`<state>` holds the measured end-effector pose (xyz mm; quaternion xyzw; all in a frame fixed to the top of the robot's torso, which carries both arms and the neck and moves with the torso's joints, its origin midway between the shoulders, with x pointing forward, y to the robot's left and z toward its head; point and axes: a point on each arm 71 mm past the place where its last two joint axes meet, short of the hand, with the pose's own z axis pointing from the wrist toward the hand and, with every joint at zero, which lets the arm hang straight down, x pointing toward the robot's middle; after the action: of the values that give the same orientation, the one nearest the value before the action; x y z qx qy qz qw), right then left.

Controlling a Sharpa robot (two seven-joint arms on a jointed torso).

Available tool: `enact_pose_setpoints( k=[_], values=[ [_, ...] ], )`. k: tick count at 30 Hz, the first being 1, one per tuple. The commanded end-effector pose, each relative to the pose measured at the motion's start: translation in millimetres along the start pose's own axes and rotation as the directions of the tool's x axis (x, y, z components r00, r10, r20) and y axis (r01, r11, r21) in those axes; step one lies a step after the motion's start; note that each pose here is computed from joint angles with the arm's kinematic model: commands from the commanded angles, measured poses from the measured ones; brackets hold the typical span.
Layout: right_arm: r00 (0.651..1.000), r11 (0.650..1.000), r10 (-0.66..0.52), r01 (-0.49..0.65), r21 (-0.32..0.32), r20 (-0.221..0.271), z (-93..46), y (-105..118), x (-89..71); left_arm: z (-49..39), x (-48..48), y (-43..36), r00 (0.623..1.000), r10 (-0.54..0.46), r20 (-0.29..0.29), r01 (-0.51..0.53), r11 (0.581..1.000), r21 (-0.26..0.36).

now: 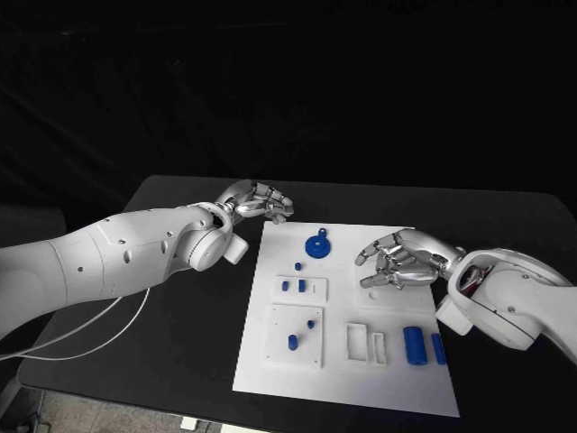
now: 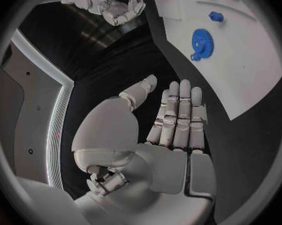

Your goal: Assemble the parts on the task board

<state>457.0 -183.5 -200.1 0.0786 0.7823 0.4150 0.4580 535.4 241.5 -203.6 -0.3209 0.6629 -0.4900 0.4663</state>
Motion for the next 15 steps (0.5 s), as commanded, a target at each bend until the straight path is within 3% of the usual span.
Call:
enact_pose_setpoints(
  k=[1,3,7,15],
  values=[
    [0.997,0.993,0.042,-0.035,0.114,-0.06,-7.1,-16,-3.0,-0.3,2.5,-0.1,1.0,-0.005,-0.022,0.005,1.0,0.005],
    [0.993,0.985,0.043,-0.024,0.17,-0.109,-10.4,-23,-3.3,-1.4,3.1,2.2,1.0,-0.008,-0.029,0.008,1.0,0.0],
    [0.989,0.968,0.036,0.001,0.25,-0.143,-16.5,-34,-7.0,-3.1,3.2,6.8,1.0,-0.014,-0.024,0.014,1.0,-0.006],
    [0.972,0.944,0.021,0.059,0.326,-0.235,-33.8,-38,-24.6,-8.4,2.5,19.0,1.0,-0.025,-0.018,0.024,0.999,-0.026]
  ],
)
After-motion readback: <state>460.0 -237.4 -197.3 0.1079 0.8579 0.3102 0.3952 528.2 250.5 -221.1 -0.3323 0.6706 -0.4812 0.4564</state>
